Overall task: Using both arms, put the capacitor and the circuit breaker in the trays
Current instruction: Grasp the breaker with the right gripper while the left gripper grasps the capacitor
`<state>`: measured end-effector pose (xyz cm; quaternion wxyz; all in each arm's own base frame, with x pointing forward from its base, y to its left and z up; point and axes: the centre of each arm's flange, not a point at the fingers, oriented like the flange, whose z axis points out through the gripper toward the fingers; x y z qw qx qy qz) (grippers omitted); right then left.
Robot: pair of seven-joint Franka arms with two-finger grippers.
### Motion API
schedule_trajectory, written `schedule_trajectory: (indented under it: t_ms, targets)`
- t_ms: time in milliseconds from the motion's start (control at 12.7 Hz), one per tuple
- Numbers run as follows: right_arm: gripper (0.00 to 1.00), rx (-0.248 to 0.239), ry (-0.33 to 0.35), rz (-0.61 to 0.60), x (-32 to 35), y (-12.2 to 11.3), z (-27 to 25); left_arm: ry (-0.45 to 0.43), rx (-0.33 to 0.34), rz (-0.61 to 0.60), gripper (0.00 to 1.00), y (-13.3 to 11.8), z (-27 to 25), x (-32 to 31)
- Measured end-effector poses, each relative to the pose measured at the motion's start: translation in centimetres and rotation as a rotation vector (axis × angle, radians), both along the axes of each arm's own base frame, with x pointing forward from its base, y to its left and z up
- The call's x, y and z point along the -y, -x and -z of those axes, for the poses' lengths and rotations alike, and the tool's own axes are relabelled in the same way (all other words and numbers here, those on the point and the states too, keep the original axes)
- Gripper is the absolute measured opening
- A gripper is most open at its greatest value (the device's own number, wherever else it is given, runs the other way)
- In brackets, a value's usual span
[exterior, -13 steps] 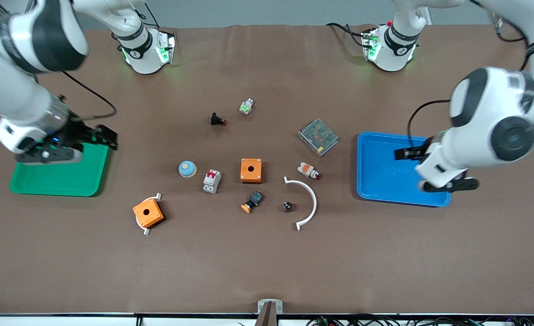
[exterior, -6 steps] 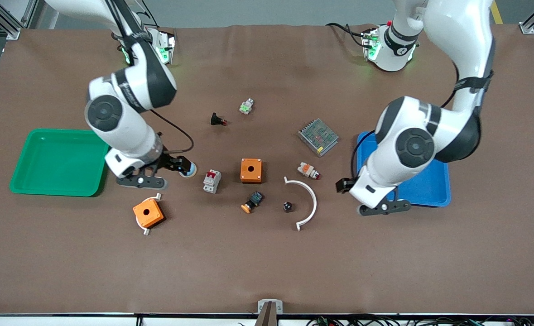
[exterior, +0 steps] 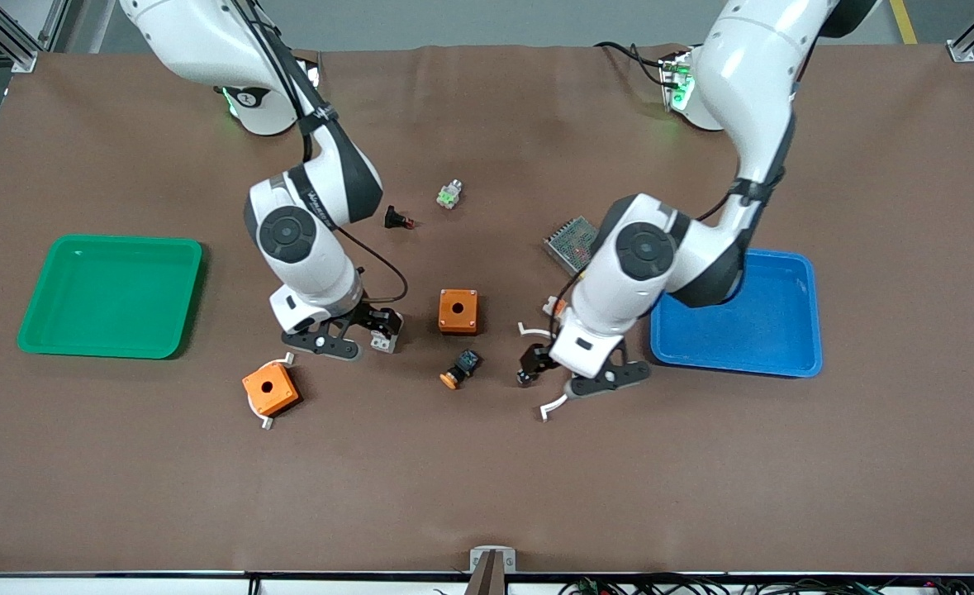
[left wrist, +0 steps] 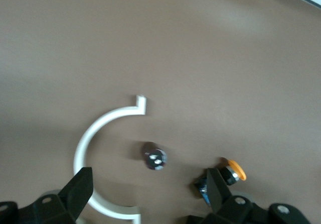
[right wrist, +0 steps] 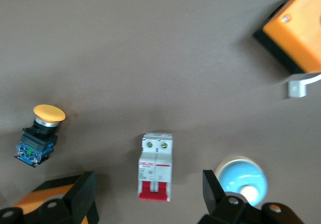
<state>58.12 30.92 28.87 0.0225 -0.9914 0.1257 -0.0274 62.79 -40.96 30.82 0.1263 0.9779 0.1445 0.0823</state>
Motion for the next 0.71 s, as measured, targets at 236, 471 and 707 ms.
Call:
schedule_trajectory:
  t_ms: [236, 471, 707]
  targets:
    - [0.9, 0.007, 0.001, 0.003, -0.6, 0.0, 2.8, 0.021, 0.006, -0.009, 1.0, 0.4, 4.1, 2.1]
    - [0.8, -0.007, 0.013, 0.0, -0.7, 0.1, 5.4, 0.012, -0.011, -0.01, 1.0, 0.2, 7.2, 2.1]
    - [0.71, -0.015, 0.029, -0.018, -1.1, 0.5, 6.5, 0.005, -0.024, 0.0, 1.0, 0.9, 10.0, 2.8]
